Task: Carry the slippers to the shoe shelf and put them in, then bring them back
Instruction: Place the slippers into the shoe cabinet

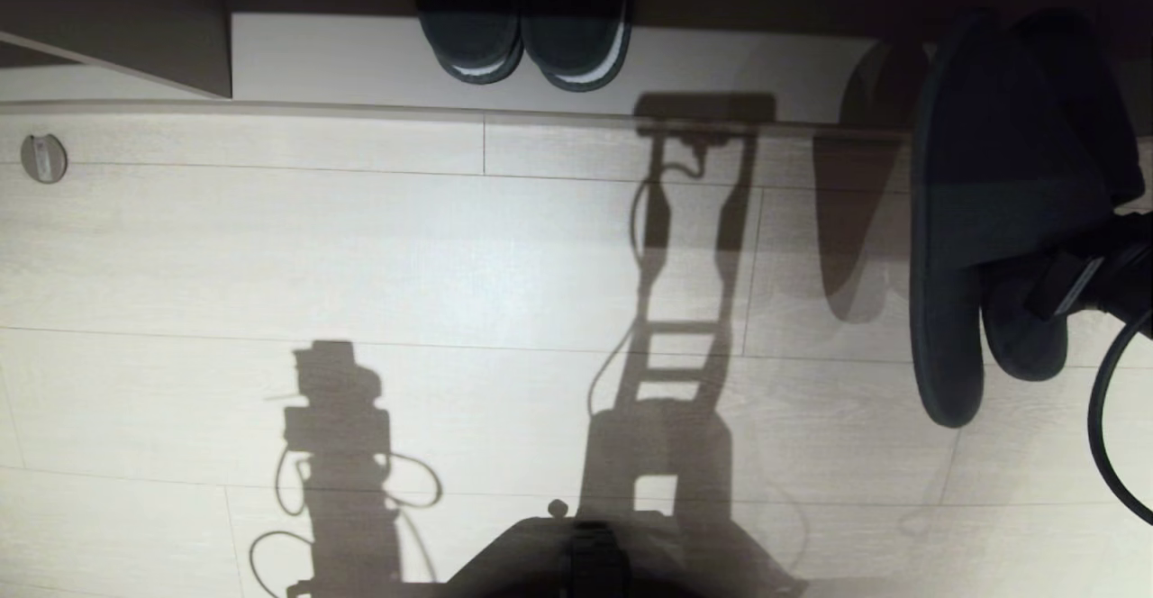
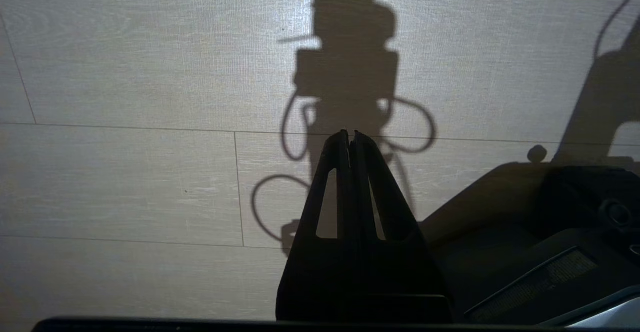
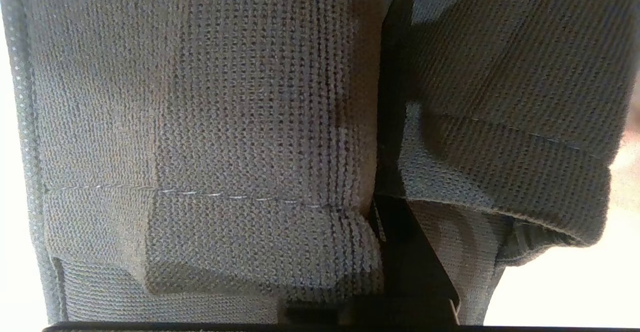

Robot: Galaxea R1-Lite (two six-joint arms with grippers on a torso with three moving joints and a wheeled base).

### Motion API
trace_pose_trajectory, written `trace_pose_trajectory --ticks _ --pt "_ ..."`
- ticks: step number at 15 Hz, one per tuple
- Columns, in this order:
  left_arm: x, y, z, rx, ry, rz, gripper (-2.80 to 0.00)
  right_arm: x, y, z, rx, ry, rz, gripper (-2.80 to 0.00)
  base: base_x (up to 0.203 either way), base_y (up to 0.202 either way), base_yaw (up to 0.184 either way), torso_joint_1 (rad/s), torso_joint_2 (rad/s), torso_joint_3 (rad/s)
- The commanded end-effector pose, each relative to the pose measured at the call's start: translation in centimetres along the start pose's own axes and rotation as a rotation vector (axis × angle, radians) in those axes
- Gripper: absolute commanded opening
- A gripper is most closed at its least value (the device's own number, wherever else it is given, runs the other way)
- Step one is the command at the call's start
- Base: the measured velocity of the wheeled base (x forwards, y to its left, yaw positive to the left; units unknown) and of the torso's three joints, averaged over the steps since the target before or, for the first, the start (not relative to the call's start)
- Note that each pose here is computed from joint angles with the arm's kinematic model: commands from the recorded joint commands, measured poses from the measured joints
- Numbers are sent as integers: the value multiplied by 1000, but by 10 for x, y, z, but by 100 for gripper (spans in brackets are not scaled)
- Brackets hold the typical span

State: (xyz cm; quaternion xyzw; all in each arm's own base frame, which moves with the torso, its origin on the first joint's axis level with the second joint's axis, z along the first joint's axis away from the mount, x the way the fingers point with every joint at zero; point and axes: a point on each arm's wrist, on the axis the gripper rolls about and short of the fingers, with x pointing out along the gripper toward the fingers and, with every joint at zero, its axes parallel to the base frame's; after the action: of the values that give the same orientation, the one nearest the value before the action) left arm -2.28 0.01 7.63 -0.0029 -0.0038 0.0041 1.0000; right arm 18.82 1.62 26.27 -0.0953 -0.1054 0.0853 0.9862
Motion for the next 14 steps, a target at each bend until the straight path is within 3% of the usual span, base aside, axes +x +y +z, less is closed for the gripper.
trace_pose_trajectory --ticks 1,14 --pt "0 0 0 0 -2 1 -280 23 -1 -8 1 17 6 -280 0 0 0 0 0 0" --pt "0 0 0 0 -2 1 -280 125 -24 45 -62 -189 -41 -280 0 0 0 0 0 0"
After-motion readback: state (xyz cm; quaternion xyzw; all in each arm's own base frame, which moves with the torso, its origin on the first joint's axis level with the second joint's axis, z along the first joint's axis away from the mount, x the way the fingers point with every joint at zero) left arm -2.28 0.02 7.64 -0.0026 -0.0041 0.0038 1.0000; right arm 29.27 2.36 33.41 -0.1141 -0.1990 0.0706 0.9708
